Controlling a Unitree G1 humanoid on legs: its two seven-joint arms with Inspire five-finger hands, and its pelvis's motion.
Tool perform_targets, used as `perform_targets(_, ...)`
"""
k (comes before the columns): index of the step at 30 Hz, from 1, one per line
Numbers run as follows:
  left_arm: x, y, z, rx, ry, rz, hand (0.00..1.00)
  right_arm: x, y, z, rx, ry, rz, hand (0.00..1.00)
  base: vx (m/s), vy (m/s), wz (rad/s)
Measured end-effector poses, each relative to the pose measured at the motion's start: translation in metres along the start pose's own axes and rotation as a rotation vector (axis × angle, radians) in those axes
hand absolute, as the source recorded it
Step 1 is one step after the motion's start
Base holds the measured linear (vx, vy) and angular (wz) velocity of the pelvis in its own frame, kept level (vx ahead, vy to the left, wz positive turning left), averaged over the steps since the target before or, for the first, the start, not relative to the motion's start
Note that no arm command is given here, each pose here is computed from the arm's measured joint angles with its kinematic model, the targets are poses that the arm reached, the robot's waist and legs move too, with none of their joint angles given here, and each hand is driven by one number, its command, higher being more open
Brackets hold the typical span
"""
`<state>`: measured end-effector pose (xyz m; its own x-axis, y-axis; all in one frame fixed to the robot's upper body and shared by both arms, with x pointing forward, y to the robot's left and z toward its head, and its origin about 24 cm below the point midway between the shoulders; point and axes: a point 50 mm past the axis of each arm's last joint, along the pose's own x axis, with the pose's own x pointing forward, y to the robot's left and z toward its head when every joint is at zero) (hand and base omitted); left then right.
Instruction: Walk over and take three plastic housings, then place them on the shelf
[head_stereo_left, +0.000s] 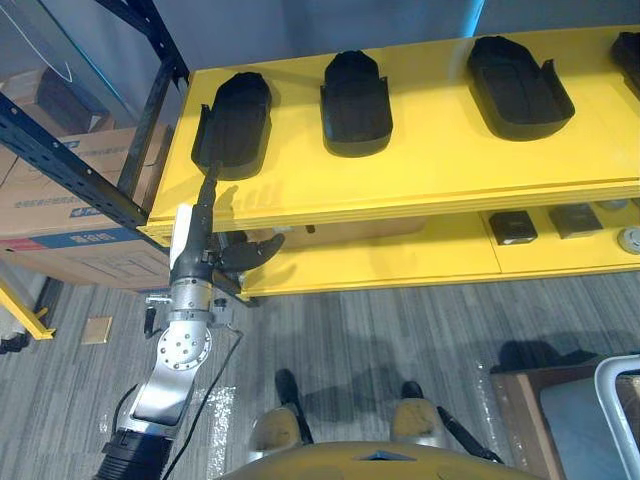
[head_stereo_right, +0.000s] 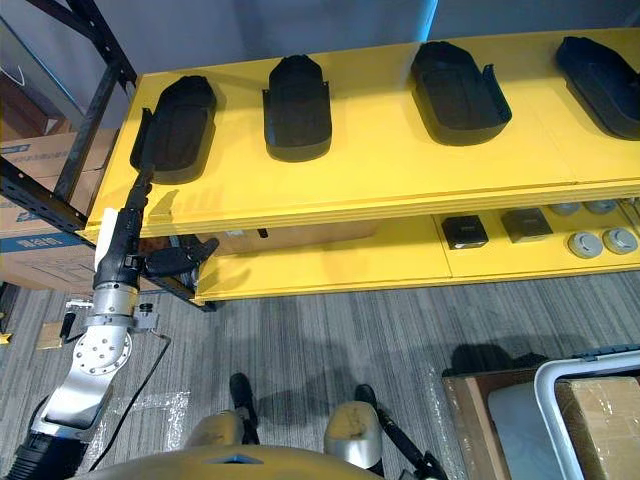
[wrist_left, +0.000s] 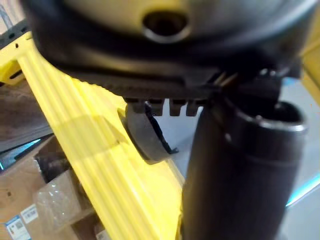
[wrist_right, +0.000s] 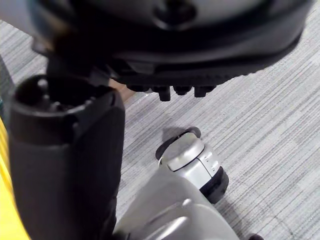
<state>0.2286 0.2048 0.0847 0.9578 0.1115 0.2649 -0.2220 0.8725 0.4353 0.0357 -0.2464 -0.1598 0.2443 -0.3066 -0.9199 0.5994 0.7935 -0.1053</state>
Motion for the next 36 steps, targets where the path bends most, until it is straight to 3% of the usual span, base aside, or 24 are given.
perform_targets(9, 0.018, 0.001, 0.01, -0.016, -0.05, 0.023, 1.0, 0.0, -0.001, 0.001, 0.013, -0.002, 0.01, 1.0, 0.0, 0.0, 0.0)
perform_targets(25, 0.031, 0.004, -0.024, -0.091, 0.159, 0.067, 1.0, 0.001, 0.004, 0.003, 0.011, 0.004, 0.039, 1.0, 0.0, -0.002, -0.04)
perform_targets(36, 0.04, 0.005, -0.024, -0.098, 0.16, 0.091, 1.0, 0.001, 0.008, 0.005, 0.001, -0.005, 0.056, 1.0, 0.0, 0.0, 0.0)
